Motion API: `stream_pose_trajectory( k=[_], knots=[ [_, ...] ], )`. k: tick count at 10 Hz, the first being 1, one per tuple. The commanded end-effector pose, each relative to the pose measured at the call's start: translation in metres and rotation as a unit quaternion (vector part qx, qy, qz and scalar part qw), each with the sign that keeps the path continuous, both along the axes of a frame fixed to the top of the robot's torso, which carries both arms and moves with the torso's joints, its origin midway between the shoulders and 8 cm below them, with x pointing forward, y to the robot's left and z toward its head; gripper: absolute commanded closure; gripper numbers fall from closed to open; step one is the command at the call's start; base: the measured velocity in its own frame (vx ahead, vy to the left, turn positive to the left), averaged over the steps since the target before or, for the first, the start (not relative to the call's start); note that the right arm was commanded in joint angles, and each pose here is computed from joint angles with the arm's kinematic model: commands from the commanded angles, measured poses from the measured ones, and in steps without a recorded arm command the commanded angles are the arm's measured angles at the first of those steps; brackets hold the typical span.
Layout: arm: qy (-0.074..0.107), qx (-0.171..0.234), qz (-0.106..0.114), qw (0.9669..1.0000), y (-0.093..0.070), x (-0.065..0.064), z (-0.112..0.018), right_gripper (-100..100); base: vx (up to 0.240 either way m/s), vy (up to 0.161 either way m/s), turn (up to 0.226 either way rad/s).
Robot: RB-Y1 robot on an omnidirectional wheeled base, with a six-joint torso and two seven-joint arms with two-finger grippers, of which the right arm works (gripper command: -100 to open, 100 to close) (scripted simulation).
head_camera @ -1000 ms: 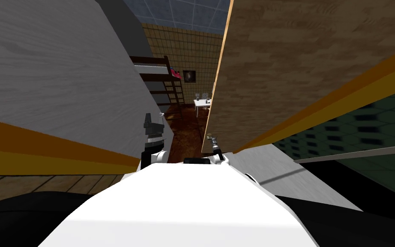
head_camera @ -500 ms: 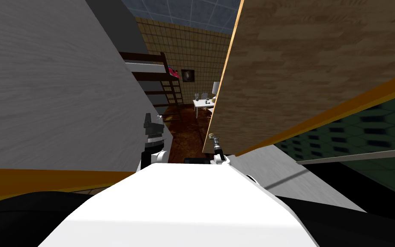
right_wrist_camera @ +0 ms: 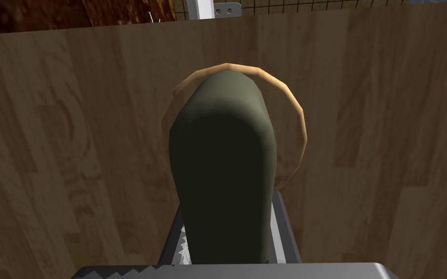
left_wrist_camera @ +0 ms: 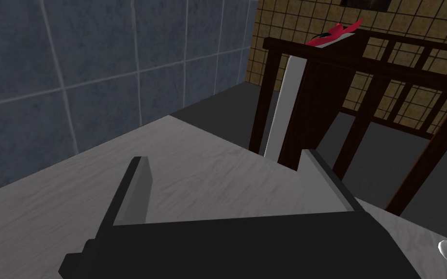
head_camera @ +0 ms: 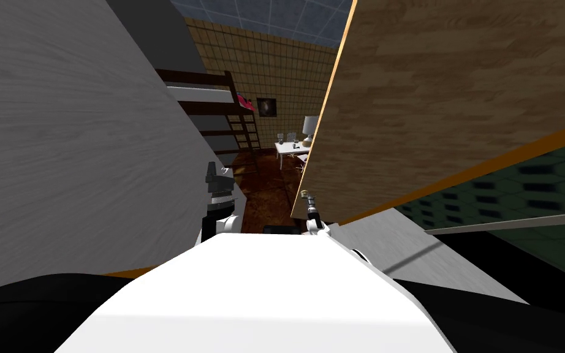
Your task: Push the door open
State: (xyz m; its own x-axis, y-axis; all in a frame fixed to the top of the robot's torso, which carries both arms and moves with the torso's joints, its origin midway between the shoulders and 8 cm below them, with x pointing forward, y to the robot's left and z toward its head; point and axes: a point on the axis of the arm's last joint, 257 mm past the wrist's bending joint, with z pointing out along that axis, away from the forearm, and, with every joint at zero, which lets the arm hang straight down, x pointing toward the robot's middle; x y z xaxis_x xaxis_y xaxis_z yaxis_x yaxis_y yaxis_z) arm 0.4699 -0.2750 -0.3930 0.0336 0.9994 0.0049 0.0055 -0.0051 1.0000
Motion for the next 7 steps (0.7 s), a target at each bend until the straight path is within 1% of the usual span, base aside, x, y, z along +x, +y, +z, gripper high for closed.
stream_pose_trajectory(
  k=[1,2,3,4,5,7],
  knots=[
    [-0.004,-0.004,-0.021,0.9998,-0.021,0.001,0.002,100,0.143,0.098,-0.076],
    [-0.004,-0.004,-0.030,0.9995,-0.028,0.001,0.002,100,0.169,0.102,-0.060],
    [-0.004,-0.004,-0.030,0.9995,-0.028,0.001,0.002,100,0.134,0.061,-0.035],
    [-0.004,-0.004,-0.044,0.9990,-0.038,0.000,0.002,100,0.169,0.090,-0.060],
    [-0.004,-0.004,-0.048,0.9988,-0.042,0.000,0.002,100,0.154,0.100,-0.078],
    [-0.003,-0.004,-0.065,0.9979,-0.054,-0.001,0.002,100,0.163,0.084,-0.062]
  ],
)
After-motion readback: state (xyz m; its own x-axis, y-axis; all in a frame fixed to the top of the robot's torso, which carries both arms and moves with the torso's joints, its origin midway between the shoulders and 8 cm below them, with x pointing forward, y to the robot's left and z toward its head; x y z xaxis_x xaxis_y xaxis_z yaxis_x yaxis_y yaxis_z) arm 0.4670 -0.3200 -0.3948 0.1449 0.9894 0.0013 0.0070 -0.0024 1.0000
